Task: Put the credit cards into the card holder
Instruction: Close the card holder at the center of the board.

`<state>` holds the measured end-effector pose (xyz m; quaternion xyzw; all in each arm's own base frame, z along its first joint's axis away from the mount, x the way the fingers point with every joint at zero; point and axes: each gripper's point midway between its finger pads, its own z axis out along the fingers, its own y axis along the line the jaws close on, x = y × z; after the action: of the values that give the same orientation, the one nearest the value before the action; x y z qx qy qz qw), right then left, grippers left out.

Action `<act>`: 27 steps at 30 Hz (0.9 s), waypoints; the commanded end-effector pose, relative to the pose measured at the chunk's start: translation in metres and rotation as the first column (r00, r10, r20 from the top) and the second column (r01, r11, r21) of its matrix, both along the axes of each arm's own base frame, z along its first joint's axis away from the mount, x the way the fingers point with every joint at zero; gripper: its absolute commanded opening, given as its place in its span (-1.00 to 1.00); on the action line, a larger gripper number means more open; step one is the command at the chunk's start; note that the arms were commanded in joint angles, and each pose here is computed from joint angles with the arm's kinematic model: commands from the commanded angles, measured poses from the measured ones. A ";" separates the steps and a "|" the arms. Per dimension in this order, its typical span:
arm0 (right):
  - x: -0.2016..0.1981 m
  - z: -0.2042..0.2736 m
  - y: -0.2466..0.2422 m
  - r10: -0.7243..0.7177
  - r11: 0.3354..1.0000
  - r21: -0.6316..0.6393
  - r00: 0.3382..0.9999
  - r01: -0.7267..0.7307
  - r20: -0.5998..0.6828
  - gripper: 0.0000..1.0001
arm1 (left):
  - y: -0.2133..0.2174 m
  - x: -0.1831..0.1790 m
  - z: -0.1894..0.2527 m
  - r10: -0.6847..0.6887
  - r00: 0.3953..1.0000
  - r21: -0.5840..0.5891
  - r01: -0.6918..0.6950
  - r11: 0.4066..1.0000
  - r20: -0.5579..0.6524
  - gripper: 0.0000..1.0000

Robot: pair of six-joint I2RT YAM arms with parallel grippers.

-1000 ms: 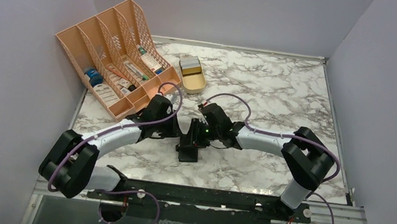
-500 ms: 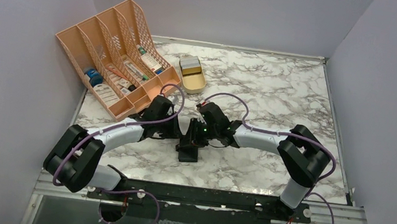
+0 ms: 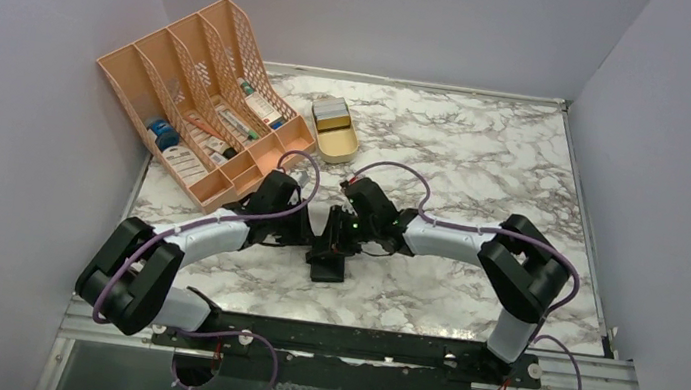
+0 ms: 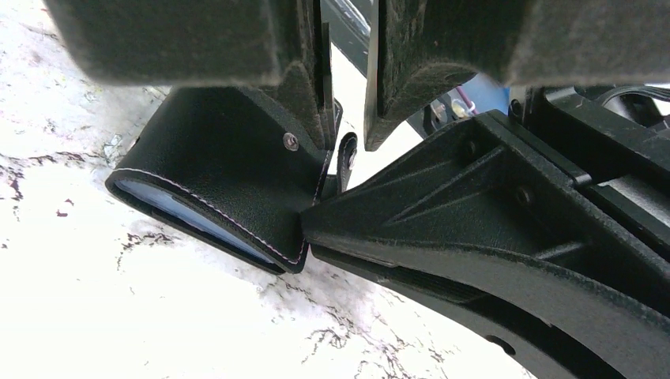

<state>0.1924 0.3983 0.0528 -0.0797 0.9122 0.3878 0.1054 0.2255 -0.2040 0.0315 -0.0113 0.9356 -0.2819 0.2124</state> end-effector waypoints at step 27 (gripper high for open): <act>0.000 -0.006 -0.017 -0.039 0.997 -0.061 0.998 0.041 0.045 -0.99 | 0.003 -0.006 -0.006 -0.005 1.000 0.003 0.005 1.000 -0.008 -0.73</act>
<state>0.1932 0.3900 0.0475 -0.0739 0.9174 0.3736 0.1154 0.2249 -0.2038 0.0294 -0.0119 0.9345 -0.2838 0.2145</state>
